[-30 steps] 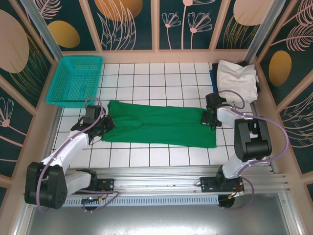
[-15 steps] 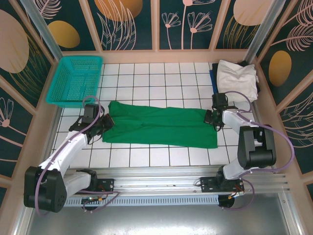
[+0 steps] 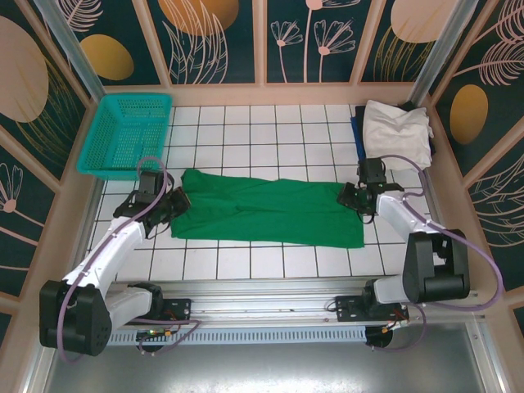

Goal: Fold and stack the t-shirts

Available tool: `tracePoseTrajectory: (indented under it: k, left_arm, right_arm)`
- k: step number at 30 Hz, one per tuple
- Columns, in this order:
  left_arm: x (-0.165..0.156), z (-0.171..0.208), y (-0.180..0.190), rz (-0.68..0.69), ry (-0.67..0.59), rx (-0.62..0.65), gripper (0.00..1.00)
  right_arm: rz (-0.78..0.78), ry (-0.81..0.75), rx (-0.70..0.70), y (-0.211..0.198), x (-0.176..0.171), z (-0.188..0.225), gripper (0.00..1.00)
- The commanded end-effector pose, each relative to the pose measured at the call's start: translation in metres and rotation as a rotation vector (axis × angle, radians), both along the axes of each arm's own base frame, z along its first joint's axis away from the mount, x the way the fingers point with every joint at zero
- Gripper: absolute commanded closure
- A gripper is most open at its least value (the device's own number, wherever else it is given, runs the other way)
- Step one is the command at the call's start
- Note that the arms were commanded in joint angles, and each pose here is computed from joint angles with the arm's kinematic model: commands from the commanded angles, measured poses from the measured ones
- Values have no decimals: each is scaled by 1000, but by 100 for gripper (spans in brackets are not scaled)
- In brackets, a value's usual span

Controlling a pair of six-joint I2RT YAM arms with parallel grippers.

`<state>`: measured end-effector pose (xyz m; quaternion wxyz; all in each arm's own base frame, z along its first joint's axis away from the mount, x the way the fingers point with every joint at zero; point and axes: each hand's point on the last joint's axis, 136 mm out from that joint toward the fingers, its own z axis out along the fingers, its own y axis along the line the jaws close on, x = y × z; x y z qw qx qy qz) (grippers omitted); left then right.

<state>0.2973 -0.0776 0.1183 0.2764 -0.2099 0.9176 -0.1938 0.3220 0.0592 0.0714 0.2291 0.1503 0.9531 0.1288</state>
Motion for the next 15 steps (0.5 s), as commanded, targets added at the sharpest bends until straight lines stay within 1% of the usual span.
tracePoseTrajectory:
  k: [1,2,4,7,10,11,13,15]
  left_arm:
    - [3,16,-3,-22,-9,-4,100]
    - [3,17,-3,-25,-5,-7,100]
    - [2,18,-6,-38,-1,-17,100]
    - [3,20,-10,-53,5,-31,100]
    - [7,27,-13,-74,7,-28,100]
    - [8,28,-14,-82,13,-27,100]
    - [4,26,-15,-92,25,-29,100]
    - [-7,10,-13,-89,54,-28,100]
  right_arm:
    - [54,-18,120,33,1,-5,63]
    - [63,-15,127,40,2,-7,64]
    - [129,-65,167,70,6,5,65]
    - [335,-217,278,151,3,42,63]
    - [541,-323,372,227,-16,66,59]
    - [594,-335,365,246,-21,66,58]
    - [646,-328,297,265,-22,58,56]
    - [684,-318,243,277,-22,49,56]
